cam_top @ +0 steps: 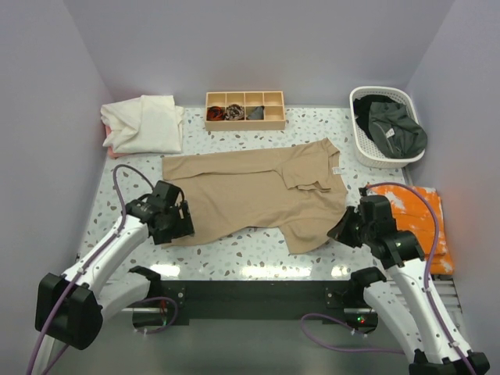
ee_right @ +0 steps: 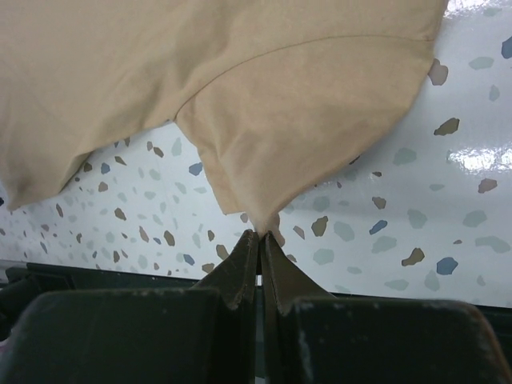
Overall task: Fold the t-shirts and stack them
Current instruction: Grap the side of the flattened tshirt closest away from the robot with both arms
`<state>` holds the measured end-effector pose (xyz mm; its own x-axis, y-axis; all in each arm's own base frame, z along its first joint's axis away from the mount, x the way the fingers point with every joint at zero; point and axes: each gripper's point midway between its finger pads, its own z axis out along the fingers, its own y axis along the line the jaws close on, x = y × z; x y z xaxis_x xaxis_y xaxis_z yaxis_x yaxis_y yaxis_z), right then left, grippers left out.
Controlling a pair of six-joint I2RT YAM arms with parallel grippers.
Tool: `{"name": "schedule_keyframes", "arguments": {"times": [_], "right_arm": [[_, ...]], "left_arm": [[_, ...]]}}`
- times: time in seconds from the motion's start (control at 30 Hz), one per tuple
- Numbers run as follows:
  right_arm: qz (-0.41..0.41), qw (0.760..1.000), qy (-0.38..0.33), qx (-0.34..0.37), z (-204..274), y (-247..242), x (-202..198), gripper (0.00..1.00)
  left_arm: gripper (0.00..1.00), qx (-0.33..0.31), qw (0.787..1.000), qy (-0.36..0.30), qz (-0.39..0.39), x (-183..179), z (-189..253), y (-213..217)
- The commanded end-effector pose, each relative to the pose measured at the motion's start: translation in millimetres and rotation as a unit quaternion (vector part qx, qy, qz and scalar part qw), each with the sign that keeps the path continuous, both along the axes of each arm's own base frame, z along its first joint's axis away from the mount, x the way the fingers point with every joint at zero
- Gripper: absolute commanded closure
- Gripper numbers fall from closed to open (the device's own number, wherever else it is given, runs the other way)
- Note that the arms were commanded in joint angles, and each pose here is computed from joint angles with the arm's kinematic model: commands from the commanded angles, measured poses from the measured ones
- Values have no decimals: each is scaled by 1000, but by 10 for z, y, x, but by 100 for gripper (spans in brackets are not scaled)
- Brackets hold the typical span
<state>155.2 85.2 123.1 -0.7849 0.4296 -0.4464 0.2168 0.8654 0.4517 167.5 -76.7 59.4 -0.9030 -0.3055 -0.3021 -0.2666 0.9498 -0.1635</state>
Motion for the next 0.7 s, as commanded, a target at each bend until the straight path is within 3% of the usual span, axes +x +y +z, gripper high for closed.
{"name": "schedule_keyframes", "arguments": {"times": [0.0, 0.2, 0.67], "right_arm": [[31, 998, -46, 14, 255, 99, 128, 100], [44, 998, -45, 16, 245, 139, 170, 100], [59, 997, -49, 9, 277, 141, 164, 100]], "left_arm": [[23, 15, 999, 5, 30, 27, -38, 46], [36, 24, 998, 17, 61, 6, -181, 79], [37, 71, 991, 30, 111, 3, -261, 221]]}}
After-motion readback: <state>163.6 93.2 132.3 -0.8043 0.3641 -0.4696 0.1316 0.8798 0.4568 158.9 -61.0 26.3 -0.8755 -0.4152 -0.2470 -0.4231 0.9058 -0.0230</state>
